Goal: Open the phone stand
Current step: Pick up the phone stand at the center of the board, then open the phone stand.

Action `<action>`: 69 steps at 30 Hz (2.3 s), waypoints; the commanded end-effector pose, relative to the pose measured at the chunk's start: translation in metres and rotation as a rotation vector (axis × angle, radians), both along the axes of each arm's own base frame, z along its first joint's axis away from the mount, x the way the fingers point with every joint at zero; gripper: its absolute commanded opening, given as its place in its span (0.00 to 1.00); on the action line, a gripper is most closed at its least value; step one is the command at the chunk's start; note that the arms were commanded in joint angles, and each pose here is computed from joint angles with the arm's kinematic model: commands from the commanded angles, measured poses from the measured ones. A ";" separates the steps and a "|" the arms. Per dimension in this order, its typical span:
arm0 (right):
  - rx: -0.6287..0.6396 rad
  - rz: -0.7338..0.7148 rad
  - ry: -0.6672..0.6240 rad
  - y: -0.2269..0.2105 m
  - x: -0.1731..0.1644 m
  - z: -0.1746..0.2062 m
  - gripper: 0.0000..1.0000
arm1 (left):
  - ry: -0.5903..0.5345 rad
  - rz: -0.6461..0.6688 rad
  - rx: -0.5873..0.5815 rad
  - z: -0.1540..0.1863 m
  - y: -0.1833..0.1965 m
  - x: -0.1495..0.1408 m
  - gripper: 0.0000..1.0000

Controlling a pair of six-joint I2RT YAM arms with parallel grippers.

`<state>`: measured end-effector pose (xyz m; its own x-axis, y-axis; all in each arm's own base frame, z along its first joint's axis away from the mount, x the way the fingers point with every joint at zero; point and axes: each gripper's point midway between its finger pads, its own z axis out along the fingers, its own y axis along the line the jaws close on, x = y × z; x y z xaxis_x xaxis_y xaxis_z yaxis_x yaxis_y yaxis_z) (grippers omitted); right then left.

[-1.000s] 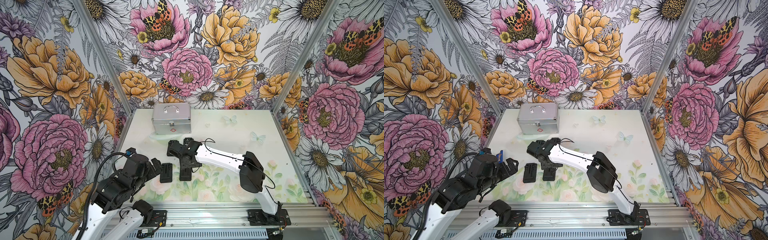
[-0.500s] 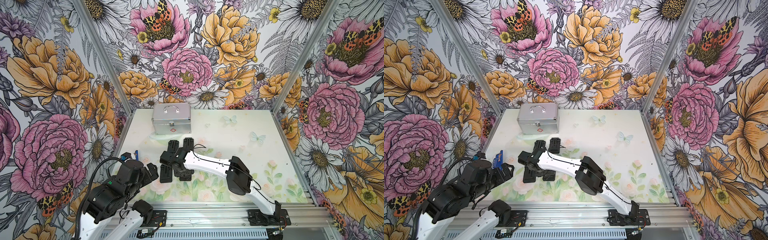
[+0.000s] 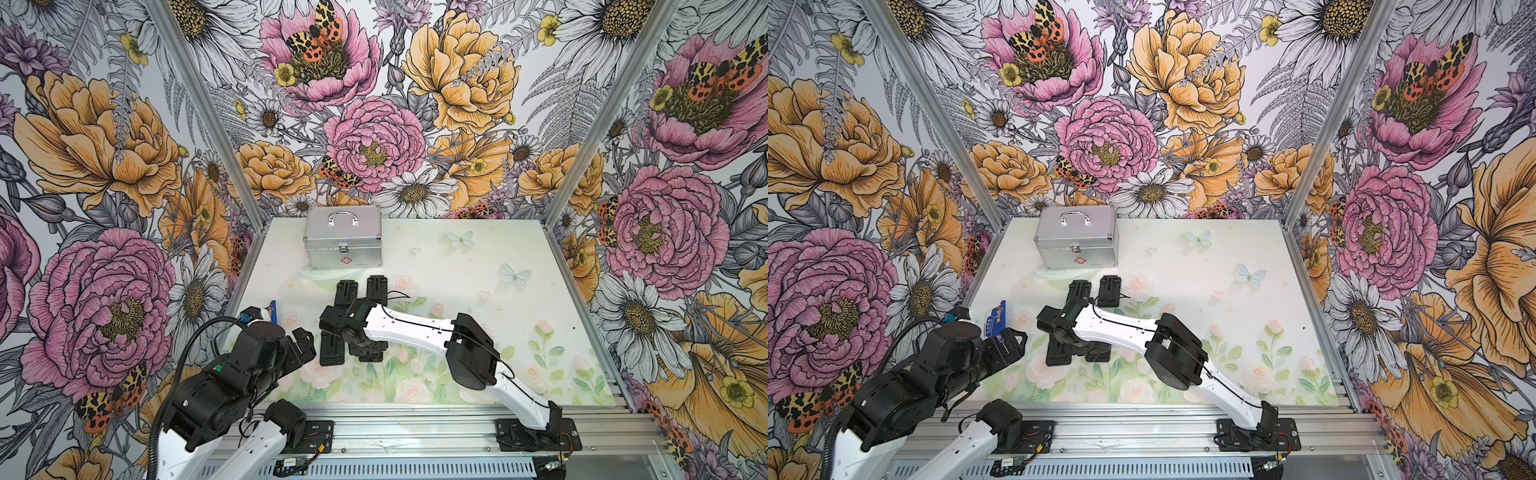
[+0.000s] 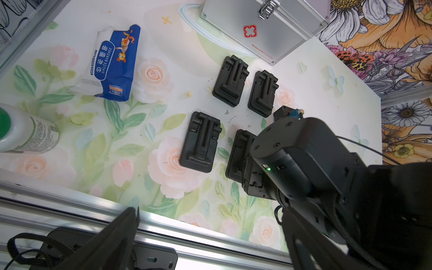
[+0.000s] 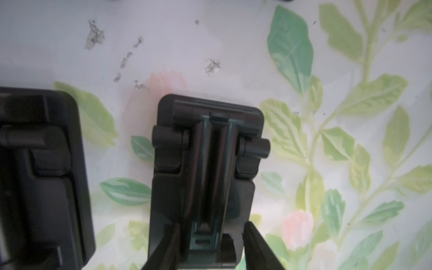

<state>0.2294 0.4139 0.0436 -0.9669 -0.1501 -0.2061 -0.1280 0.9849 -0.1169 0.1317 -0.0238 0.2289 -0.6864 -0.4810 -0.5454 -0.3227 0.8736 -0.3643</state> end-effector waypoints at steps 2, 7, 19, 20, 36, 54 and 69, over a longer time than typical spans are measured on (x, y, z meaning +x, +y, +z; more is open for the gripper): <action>0.010 -0.014 -0.025 0.005 0.007 -0.001 0.42 | 0.016 -0.034 0.002 -0.005 -0.003 -0.004 0.99; 0.014 -0.017 -0.011 0.007 0.006 -0.007 0.34 | 0.013 -0.030 -0.001 -0.005 -0.002 -0.005 0.99; 0.004 -0.022 0.007 0.004 0.006 -0.014 0.28 | 0.010 -0.033 0.000 -0.003 -0.003 -0.004 0.99; 0.005 -0.025 0.008 0.003 0.006 -0.015 0.22 | 0.009 -0.032 -0.001 -0.003 -0.003 -0.004 0.99; 0.138 -0.058 -0.115 -0.053 0.052 0.101 0.00 | -0.038 -0.116 0.044 0.040 -0.026 0.034 0.99; 0.266 -0.081 -0.208 -0.192 0.101 0.195 0.00 | 0.113 -0.418 0.012 0.026 -0.157 0.161 0.99; 0.945 -0.081 -0.122 -0.222 0.110 0.216 0.00 | 0.120 -0.729 -0.492 0.003 -0.272 0.203 0.99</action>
